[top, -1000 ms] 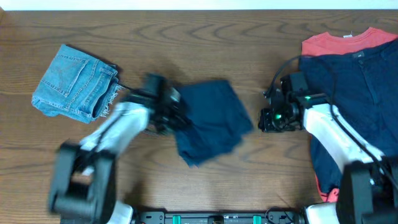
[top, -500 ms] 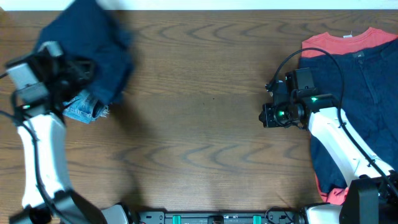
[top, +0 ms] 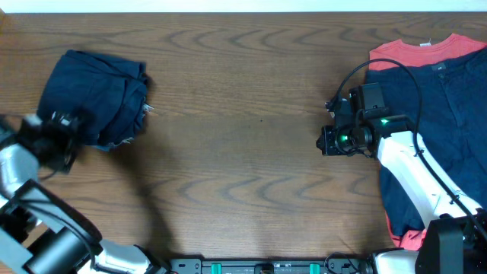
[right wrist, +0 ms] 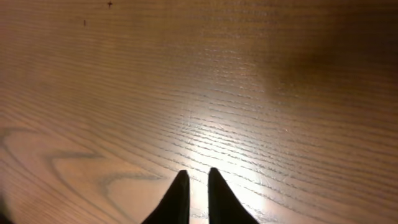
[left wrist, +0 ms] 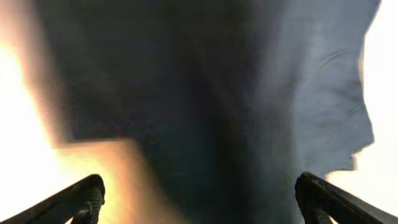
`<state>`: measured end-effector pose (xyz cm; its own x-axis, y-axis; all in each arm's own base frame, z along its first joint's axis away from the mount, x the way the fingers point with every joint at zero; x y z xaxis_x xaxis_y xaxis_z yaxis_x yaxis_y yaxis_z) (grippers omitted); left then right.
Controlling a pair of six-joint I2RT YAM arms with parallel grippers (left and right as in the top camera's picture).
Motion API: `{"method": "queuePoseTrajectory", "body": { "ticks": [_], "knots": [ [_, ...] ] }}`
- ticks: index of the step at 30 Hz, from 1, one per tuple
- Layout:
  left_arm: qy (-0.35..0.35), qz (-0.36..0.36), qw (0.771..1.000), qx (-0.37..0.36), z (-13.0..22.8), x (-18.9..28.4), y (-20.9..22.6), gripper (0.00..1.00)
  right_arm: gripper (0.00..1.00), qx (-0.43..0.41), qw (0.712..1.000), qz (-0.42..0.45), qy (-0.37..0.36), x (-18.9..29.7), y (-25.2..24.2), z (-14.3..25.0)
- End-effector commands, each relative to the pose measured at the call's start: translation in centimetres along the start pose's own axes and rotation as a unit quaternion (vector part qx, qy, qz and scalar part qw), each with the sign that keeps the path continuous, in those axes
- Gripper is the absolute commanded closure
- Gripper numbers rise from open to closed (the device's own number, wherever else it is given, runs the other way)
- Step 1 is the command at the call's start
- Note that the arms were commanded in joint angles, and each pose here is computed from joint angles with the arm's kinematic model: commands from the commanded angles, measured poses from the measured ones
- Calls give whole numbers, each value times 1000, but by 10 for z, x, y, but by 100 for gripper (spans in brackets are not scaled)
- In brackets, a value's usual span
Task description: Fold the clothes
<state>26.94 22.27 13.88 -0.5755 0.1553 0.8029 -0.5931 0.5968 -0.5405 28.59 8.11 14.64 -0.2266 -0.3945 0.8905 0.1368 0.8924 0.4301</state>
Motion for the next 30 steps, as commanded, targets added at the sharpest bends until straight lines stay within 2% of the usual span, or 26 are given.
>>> {"method": "queuePoseTrajectory", "body": {
  "ticks": [1,5,9,11,12,13,16,21,24,26,30],
  "knots": [
    [-29,-28,999,-28,-5,39,15,2,88,-2,1000,-11,1,2,4,-1],
    [-56,-12,998,-33,-2,76,5,2,87,4,1000,-14,-8,6,7,-3],
    [-102,15,985,-137,1,112,-43,2,85,18,998,-25,-46,30,19,-11],
    [-127,27,969,-211,6,129,-79,2,84,26,996,-22,-79,51,26,-17],
    [-136,33,960,-242,9,135,-95,2,83,27,995,-17,-95,61,29,-19],
    [-151,48,943,-294,16,146,-123,2,81,20,992,-3,-123,79,32,-22],
    [-173,69,901,-392,37,166,-182,2,76,-15,982,25,-186,127,38,-28],
    [-145,92,828,-533,93,178,-257,2,46,-62,961,48,-265,197,29,-34],
    [-101,93,795,-591,132,168,-279,2,27,-114,944,79,-300,221,2,-42],
    [-68,83,778,-619,154,158,-286,2,20,-164,931,94,-312,228,-23,-47],
    [-17,59,750,-659,184,138,-293,2,19,-233,919,105,-300,229,-65,-56]
  ]
}}
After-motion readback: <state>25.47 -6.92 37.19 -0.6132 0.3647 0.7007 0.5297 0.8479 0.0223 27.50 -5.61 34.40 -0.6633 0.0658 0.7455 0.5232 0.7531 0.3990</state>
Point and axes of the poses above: each gripper's point midway between its finger pads, its own x axis back along the fingers, its own y axis along the line the jaws close on, z = x × y, the point moved 8 cm from there along x, back along the fingers, and after that the axes turned 15 degrees about -x, right-handed, at the moved point
